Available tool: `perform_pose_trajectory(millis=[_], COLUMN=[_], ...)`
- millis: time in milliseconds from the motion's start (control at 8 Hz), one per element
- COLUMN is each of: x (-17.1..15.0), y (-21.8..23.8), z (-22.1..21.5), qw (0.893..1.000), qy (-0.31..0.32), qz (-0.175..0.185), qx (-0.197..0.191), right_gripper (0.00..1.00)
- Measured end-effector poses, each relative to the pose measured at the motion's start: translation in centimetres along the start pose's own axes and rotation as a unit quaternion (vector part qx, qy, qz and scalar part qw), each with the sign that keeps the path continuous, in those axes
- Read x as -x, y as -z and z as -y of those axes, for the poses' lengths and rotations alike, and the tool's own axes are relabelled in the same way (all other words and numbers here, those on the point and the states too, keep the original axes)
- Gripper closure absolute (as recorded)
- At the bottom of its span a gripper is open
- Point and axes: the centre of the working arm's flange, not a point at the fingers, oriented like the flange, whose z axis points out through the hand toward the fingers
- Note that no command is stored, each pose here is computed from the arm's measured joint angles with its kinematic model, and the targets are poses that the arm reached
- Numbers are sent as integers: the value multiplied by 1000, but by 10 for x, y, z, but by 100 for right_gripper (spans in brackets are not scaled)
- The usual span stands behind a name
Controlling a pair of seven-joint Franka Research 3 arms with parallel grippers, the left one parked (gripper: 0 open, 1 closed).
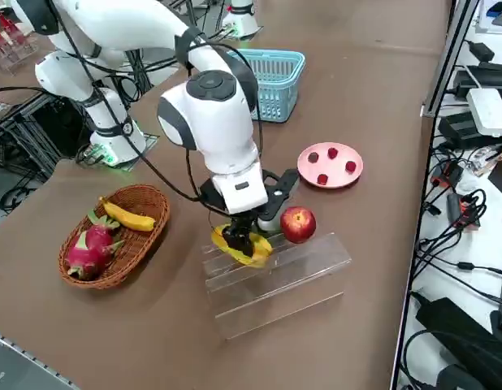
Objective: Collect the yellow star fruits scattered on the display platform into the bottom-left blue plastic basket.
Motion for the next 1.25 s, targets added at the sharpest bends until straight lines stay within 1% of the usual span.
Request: perform_pose_trajectory(millis=[125,250,500,625,875,1000,1125,1250], x=[1,1,0,-1,-5,-3,2,9], y=[3,6,13,17,41,65,95,124], z=[0,1,5,11,43,66,102,152], qw=[1000,1000,1000,1000,999,998,996,993], qy=[0,1,4,10,20,3,-17,-37], qz=[2,4,2,6,36,60,86,110], qx=[-1,-1,-2,-4,-15,-20,-24,-23], right_gripper=[72,83,83,83,83,83,83,83])
